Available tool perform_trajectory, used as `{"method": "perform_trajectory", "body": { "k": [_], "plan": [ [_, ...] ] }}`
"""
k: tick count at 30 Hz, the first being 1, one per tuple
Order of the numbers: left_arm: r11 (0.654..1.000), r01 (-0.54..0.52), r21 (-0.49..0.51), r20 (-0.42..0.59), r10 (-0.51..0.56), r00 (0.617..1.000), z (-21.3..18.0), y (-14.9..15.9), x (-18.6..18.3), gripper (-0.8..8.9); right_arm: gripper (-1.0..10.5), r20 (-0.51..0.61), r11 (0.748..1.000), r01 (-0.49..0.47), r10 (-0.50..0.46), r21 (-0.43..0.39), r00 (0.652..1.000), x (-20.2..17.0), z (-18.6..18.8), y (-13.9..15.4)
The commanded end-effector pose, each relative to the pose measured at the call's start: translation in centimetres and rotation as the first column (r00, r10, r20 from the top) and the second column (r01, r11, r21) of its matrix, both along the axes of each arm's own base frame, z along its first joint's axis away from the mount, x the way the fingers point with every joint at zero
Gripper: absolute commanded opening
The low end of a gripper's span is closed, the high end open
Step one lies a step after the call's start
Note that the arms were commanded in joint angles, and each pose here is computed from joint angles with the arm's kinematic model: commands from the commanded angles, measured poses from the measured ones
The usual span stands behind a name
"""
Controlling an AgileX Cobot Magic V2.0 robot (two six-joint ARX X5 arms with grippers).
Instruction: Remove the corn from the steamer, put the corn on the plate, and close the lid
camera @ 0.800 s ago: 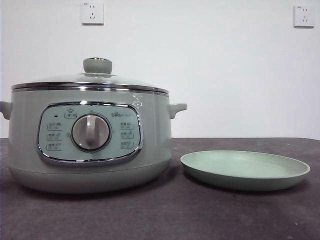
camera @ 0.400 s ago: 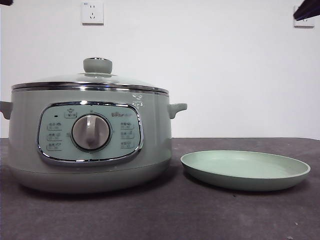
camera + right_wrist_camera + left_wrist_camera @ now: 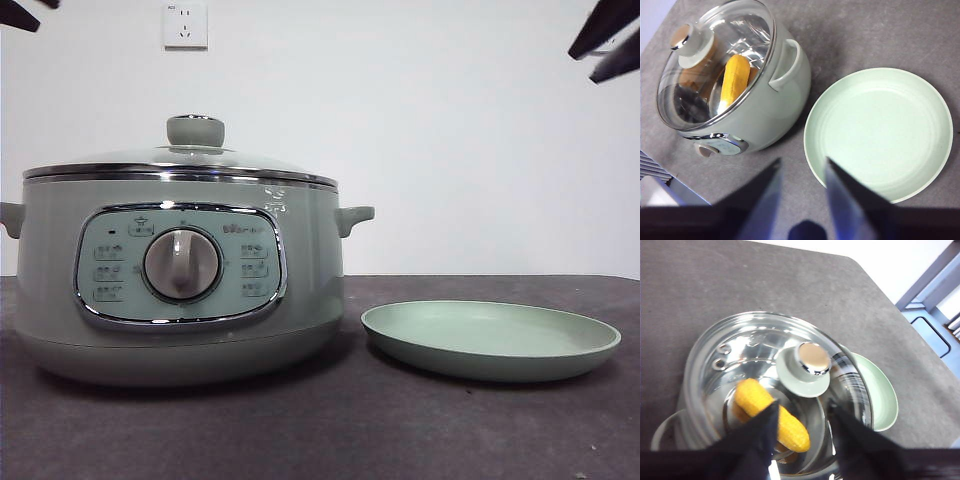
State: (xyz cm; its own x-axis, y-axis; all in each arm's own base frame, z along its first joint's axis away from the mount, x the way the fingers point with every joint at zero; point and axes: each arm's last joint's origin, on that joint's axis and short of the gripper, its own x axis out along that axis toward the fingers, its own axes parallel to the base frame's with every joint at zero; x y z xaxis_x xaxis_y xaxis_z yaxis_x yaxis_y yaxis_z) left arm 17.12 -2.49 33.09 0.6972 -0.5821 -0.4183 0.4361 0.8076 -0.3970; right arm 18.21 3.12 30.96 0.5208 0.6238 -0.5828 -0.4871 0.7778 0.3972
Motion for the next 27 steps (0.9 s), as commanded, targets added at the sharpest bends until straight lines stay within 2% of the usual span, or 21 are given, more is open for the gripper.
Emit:
{"method": "perform_trajectory", "body": {
  "k": [1,12,20,27],
  "plan": [
    [1.000,0.021,0.021,0.022,-0.021,1.000,0.2,-0.5,0.6,3.43,4.5,0.009,1.000,-0.006,0.006,-0.004,1.000,0.0,0.1,0.0],
    [0.978,0.025,0.205,0.004,-0.027,1.000,1.1,-5.5,4.1,3.47,4.4,-0.010,1.000,0.012,-0.012,0.011,1.000,0.0,0.1,0.0],
    [0.946,0.058,0.319,-0.043,-0.047,0.998,-0.6,-9.3,6.8,3.47,4.4,-0.010,1.000,0.012,-0.012,0.011,1.000,0.0,0.1,0.0],
    [0.928,0.060,0.367,-0.075,-0.034,0.997,-2.4,-10.8,8.5,3.46,4.4,-0.010,1.000,0.012,-0.012,0.011,1.000,0.0,0.1,0.0]
  ]
}}
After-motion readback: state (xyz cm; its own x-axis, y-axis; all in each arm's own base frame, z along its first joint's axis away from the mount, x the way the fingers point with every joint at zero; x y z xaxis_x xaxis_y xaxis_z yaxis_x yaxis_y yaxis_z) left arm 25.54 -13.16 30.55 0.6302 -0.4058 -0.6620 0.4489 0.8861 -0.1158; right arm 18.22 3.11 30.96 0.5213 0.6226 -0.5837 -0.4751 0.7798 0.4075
